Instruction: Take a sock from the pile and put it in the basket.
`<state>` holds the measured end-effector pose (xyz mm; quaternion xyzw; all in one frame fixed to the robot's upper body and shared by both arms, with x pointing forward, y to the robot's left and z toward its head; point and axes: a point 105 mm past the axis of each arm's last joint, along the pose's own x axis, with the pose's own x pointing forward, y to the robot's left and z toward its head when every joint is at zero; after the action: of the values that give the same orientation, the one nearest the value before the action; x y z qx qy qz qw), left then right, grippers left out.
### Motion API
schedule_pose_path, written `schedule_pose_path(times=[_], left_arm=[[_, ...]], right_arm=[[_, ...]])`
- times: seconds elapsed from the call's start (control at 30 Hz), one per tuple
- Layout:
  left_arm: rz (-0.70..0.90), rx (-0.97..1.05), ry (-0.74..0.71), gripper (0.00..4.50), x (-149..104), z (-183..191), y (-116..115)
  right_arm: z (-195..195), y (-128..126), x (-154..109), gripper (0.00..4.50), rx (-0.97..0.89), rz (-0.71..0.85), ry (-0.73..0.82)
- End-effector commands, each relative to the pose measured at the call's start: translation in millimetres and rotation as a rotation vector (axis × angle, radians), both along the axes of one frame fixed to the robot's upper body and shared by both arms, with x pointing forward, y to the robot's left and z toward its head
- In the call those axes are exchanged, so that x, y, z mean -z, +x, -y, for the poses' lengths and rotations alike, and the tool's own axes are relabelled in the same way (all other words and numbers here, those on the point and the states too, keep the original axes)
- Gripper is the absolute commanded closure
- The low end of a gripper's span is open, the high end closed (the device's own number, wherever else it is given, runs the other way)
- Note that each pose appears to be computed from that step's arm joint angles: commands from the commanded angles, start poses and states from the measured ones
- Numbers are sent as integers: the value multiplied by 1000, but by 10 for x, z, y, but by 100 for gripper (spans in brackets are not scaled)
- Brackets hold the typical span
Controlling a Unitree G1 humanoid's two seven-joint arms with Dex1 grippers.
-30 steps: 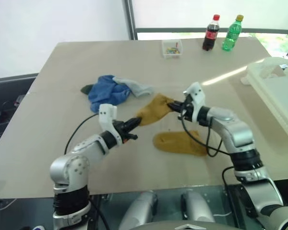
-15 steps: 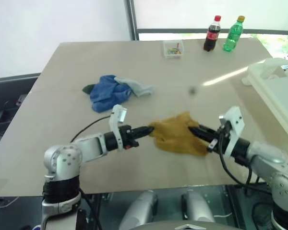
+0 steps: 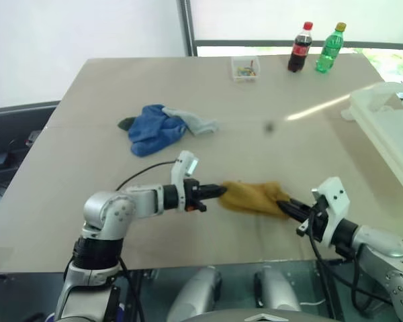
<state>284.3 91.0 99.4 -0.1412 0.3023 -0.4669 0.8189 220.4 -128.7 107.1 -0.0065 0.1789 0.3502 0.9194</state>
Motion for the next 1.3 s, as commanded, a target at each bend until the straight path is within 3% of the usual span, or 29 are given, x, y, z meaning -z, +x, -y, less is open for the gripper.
schedule_pose_path(times=[0.03,0.07,0.13,0.17,0.27,0.4,0.6,0.77,0.97,1.2,1.3], left_arm=[[10,19,18,447,30,-26,-11],[8,23,19,447,37,-26,-14],[-4,22,33,383,86,-38,-8],[1,25,45,359,102,-44,-9],[-3,2,46,228,97,-91,17],[-12,23,24,33,23,-154,-51],[-32,23,23,33,-5,-368,-157],[13,23,39,33,-29,-395,-130],[76,39,56,33,5,-208,-63],[43,-24,11,33,51,-180,-63],[-8,-27,-46,33,53,-101,-76]], right_arm=[[1,-32,77,450,-8,11,-41],[8,-33,96,450,-6,12,-50],[70,0,218,450,7,-9,-78],[102,21,257,417,21,-10,-85],[182,86,261,309,60,42,-127],[245,129,156,109,106,146,-129],[179,-86,-115,109,-17,206,5],[249,3,-247,109,-3,275,-2],[327,240,-24,109,32,196,-81],[156,297,-182,109,-68,328,-96],[107,364,-93,109,-98,326,-138]])
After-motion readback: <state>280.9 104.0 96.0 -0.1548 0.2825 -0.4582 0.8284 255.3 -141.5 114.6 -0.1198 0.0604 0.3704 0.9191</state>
